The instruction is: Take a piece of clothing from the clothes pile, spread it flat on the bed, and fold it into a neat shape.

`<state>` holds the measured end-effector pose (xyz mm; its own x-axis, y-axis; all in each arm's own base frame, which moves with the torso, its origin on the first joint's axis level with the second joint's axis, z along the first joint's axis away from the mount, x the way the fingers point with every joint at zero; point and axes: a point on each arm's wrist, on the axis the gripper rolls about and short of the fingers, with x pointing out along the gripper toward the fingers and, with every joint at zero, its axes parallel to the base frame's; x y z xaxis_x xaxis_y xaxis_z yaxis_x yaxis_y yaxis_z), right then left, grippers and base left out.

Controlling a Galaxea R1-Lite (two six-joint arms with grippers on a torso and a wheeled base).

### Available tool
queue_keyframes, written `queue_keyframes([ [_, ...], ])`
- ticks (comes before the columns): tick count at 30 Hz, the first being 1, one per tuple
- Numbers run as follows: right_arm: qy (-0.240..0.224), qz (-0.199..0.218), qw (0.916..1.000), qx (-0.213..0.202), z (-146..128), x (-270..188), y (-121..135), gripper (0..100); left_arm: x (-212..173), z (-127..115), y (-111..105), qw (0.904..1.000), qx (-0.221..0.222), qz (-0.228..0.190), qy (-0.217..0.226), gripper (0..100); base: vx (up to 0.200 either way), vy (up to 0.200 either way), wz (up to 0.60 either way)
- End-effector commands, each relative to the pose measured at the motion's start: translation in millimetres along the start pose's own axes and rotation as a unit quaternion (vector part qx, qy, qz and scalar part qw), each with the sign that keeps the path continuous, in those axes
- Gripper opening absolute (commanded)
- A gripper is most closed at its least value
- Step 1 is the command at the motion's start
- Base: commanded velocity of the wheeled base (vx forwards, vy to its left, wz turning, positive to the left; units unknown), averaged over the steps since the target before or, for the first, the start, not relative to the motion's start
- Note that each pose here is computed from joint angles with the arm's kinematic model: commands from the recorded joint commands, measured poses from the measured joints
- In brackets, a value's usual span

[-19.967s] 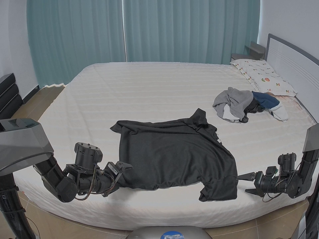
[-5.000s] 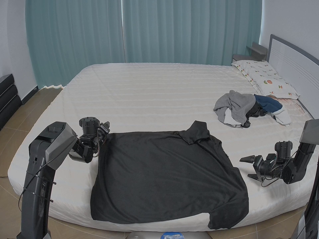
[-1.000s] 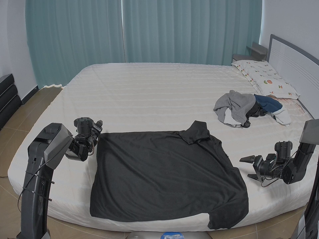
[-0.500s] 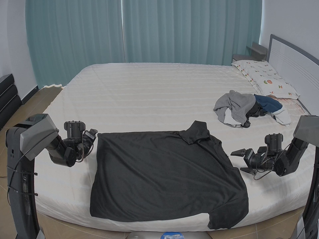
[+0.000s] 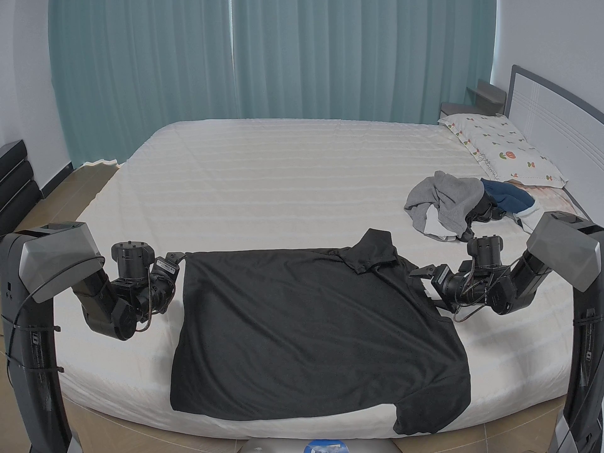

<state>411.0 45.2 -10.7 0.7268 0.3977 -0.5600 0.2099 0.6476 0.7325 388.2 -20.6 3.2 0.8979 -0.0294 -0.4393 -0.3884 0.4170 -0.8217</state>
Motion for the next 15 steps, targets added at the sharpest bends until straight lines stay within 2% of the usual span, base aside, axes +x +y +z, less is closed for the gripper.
queue_keyframes([
  [1, 0.008, -0.005, 1.0, 0.0, -5.7, 9.5, -4.2, 100, 1.2, -7.0, 3.4, 1.0, 0.004, 0.001, 0.006, 100, 0.0, 0.0, 0.0],
  [15, -0.019, -0.03, 0.9994, -0.005, -2.0, 7.8, -8.6, 100, -3.3, -9.7, 7.1, 0.9999, 0.004, -0.01, 0.003, 100, 0.0, 0.0, 0.0],
])
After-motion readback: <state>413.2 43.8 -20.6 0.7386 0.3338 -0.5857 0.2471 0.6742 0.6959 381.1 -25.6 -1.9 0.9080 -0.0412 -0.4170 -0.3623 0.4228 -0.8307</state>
